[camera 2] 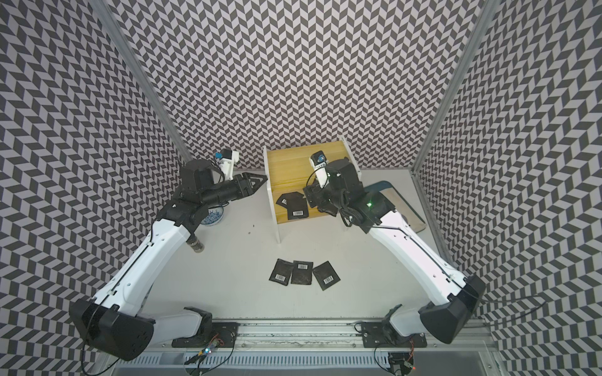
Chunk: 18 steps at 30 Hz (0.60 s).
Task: Remove the tea bags from the shelf
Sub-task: Pick up the tea bag from the shelf.
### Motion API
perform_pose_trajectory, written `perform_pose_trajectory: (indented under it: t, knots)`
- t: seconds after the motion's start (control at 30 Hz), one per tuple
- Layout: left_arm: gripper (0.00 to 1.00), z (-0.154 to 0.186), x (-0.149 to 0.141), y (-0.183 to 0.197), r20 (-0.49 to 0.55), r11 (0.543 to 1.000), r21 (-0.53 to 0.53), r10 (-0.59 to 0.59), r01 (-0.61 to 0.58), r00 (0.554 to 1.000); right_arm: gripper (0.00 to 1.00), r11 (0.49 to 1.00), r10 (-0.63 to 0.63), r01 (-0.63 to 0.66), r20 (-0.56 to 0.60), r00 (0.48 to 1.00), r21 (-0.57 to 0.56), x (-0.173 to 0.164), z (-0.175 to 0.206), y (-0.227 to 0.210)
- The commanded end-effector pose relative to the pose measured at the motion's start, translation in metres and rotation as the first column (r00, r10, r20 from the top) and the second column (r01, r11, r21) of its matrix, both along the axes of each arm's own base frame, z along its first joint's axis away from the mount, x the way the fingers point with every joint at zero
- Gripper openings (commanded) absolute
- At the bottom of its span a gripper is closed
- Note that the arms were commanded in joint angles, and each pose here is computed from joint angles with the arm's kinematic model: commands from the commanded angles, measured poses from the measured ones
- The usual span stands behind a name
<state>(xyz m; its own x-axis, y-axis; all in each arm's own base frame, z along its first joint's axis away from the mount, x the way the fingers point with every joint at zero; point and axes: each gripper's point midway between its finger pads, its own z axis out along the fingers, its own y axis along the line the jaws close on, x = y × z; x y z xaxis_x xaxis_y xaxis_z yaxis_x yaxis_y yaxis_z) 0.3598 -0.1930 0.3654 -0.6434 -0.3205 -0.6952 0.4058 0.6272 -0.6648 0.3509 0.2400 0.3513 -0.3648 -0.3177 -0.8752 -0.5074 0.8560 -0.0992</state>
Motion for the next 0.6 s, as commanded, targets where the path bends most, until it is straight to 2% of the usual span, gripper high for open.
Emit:
perform_pose_trajectory:
  t: [0.0, 0.27, 0.57]
  knots:
    - [0.54, -0.01, -0.003, 0.003, -0.028, 1.0, 0.009, 0.001, -0.001, 1.0, 0.91, 0.985, -0.018, -0.014, -0.183, 0.983, -0.173, -0.02, -0.071, -0.011]
    - [0.54, -0.008, -0.004, 0.004, -0.023, 1.0, 0.005, 0.001, -0.001, 1.0, 0.82, 0.979, -0.034, 0.001, -0.158, 0.987, -0.204, -0.02, -0.068, -0.012]
    - [0.53, -0.01, -0.005, 0.004, -0.029, 1.0, -0.001, 0.001, -0.001, 1.0, 0.51, 0.983, -0.029, 0.006, -0.12, 0.992, -0.183, -0.026, -0.05, -0.016]
